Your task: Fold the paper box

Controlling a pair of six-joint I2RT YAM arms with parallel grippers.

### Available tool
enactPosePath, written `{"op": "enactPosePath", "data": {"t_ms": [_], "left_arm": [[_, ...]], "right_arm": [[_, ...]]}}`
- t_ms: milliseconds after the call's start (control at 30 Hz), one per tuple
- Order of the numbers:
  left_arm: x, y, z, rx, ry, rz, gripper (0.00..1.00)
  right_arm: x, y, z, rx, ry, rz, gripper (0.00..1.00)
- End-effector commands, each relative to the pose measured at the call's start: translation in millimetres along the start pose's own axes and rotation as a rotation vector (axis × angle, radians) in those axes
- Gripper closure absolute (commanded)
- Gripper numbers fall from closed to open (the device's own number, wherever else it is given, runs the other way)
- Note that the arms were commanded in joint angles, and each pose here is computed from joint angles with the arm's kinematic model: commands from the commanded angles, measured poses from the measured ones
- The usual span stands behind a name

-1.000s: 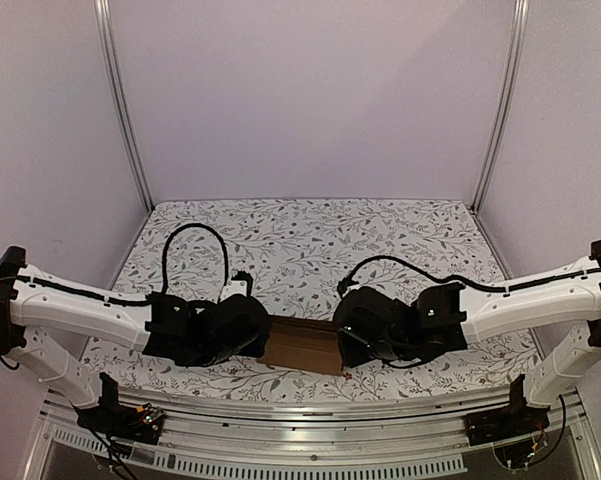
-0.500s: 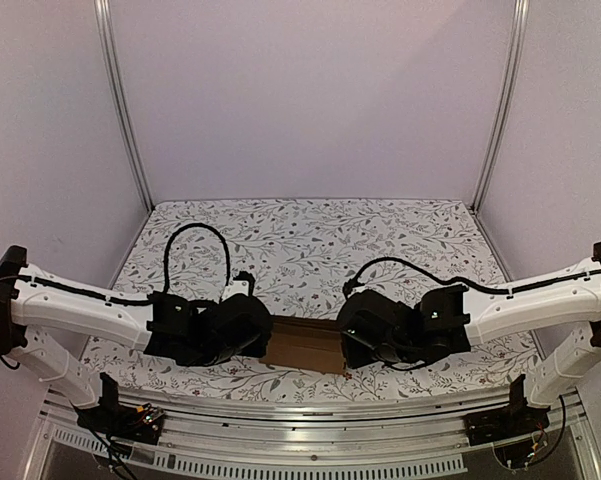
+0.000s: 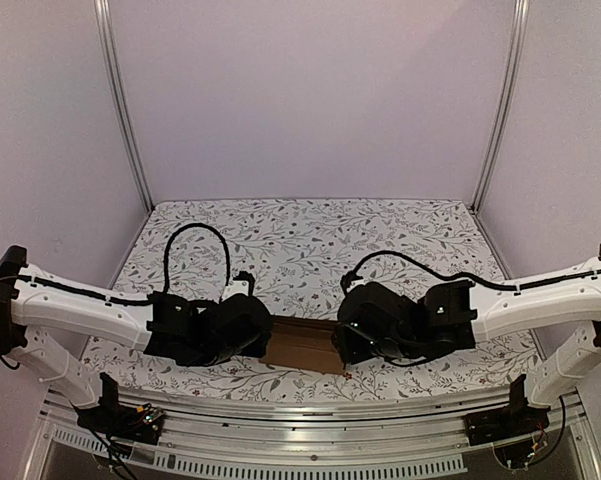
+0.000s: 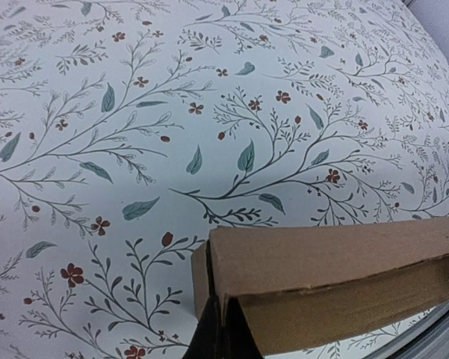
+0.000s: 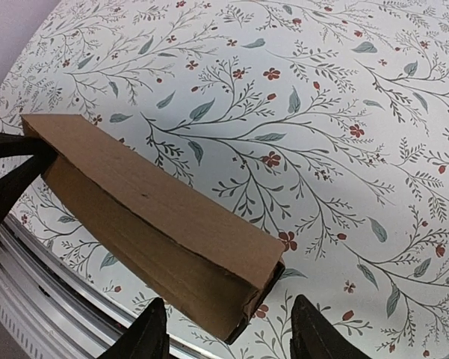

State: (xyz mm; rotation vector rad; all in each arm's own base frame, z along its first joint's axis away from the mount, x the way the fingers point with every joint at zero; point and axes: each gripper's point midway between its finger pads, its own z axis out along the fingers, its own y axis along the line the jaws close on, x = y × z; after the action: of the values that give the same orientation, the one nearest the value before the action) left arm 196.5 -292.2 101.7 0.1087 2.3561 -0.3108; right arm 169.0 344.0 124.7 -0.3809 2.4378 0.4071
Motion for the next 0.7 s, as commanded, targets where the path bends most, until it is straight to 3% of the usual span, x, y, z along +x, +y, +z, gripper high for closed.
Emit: {"op": "enactPosePath", "data": {"t_ms": [0, 167, 233, 400, 667], "left_arm": [[12.0, 4.3, 0.2, -0.016, 0.027, 0.030, 1.00], [11.8, 3.4, 0.2, -0.015, 0.028, 0.029, 1.00], [12.1, 2.8, 0.2, -0.013, 0.028, 0.029, 1.00], [12.1, 0.7, 0.6, -0.010, 0.029, 0.030, 1.00], [12.8, 0.4, 0.6, -0.011, 0.028, 0.035, 1.00]], "right_arm": [[-22.8, 21.3, -26.9, -0.111, -0.058, 0.017, 0.43], [-22.3, 1.6, -41.0, -0.094, -0.087, 0.033, 0.38], [-19.9, -7.5, -43.7, -0.081, -0.095, 0.041, 0.45], [-12.6, -21.6, -42.2, -0.050, -0.097, 0.063, 0.72], [-26.2, -9.9, -40.4, -0.045, -0.125, 0.027, 0.80]]}}
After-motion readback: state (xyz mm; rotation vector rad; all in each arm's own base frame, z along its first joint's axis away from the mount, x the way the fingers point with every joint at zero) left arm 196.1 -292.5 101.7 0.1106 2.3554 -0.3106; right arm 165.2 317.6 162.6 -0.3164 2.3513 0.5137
